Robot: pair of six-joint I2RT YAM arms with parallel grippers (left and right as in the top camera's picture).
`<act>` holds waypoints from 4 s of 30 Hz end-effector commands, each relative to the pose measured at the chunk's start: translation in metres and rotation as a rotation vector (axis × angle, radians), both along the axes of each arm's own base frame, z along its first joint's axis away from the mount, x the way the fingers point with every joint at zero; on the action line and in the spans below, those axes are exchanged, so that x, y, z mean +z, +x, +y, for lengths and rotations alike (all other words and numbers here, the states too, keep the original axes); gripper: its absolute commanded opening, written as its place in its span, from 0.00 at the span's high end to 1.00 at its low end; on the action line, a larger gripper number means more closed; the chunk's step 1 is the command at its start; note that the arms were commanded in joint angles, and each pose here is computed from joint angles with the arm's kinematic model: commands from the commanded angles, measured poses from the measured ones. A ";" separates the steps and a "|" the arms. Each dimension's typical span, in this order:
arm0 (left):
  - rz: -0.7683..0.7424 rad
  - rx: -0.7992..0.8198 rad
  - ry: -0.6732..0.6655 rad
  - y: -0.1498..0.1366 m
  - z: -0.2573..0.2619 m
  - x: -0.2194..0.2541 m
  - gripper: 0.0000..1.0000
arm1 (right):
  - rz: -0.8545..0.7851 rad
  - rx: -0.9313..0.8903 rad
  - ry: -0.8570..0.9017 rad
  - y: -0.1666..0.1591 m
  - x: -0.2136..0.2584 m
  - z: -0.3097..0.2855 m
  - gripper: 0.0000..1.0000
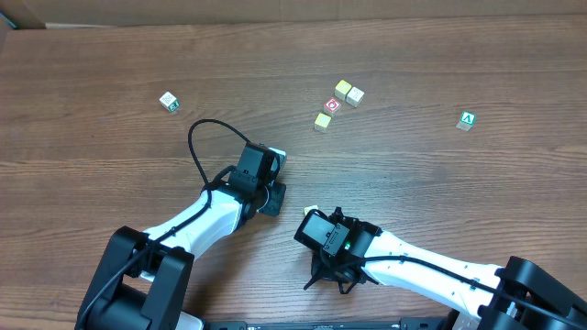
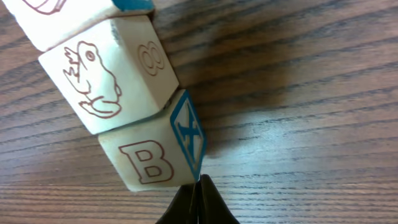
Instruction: Flip 4 blocks
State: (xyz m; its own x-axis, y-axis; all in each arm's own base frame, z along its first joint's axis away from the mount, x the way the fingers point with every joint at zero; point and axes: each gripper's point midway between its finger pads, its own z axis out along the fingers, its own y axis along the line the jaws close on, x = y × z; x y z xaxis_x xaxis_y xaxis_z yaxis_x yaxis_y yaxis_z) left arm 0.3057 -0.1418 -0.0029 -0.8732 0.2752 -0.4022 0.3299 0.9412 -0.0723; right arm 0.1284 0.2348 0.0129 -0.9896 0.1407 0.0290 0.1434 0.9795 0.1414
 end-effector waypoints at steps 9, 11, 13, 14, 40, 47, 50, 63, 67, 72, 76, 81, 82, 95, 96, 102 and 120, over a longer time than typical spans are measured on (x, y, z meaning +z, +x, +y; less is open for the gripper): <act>0.087 0.024 0.049 -0.021 0.015 -0.022 0.96 | -0.042 0.002 0.035 0.009 0.007 0.011 0.96; 0.087 0.024 0.049 -0.021 0.015 -0.022 0.96 | -0.042 0.002 0.035 0.009 0.007 0.011 0.96; 0.087 0.024 0.049 -0.021 0.015 -0.022 0.96 | -0.042 0.002 0.035 0.009 0.007 0.011 0.96; 0.087 0.024 0.049 -0.021 0.015 -0.022 0.96 | -0.041 0.002 0.034 0.009 0.007 0.010 0.96; 0.127 0.022 -0.043 -0.026 0.000 -0.019 0.96 | -0.191 -0.060 0.052 0.031 0.052 -0.012 0.96; 0.095 0.058 -0.073 -0.014 -0.005 0.022 0.96 | -0.221 -0.070 0.060 0.030 0.067 -0.022 0.96; 0.046 0.055 -0.095 -0.009 -0.007 0.058 0.96 | -0.240 -0.078 0.074 0.029 0.077 -0.026 0.96; -0.351 0.073 -0.137 -0.051 0.024 0.256 0.96 | -0.300 -0.099 -0.091 0.015 0.178 -0.089 0.96; -0.442 0.072 -0.145 -0.096 0.048 0.299 0.96 | -0.345 -0.102 -0.155 0.011 0.223 -0.117 0.96; -0.511 0.092 -0.210 -0.146 0.075 0.332 0.96 | -0.428 -0.048 -0.031 0.015 0.263 -0.108 0.96; -0.587 0.095 -0.258 -0.182 0.095 0.354 0.96 | -0.490 -0.010 0.024 0.018 0.287 -0.106 0.95; -0.687 0.093 -0.328 -0.224 0.117 0.378 0.95 | -0.544 0.055 0.056 0.021 0.303 -0.102 0.79; -0.705 0.092 -0.341 -0.231 0.120 0.381 0.93 | -0.549 0.054 0.058 0.022 0.304 -0.101 0.71; -0.810 0.097 -0.405 -0.273 0.144 0.398 0.00 | -0.581 0.036 0.084 0.029 0.309 -0.095 0.00; -0.804 0.096 -0.402 -0.273 0.144 0.396 0.00 | -0.581 0.037 0.084 0.029 0.309 -0.094 0.00; -0.732 0.094 -0.358 -0.279 0.147 0.377 0.00 | -0.572 0.041 0.090 0.028 0.308 -0.093 0.00; -0.648 0.083 -0.315 -0.287 0.149 0.355 0.00 | -0.572 0.041 0.090 0.028 0.308 -0.093 0.00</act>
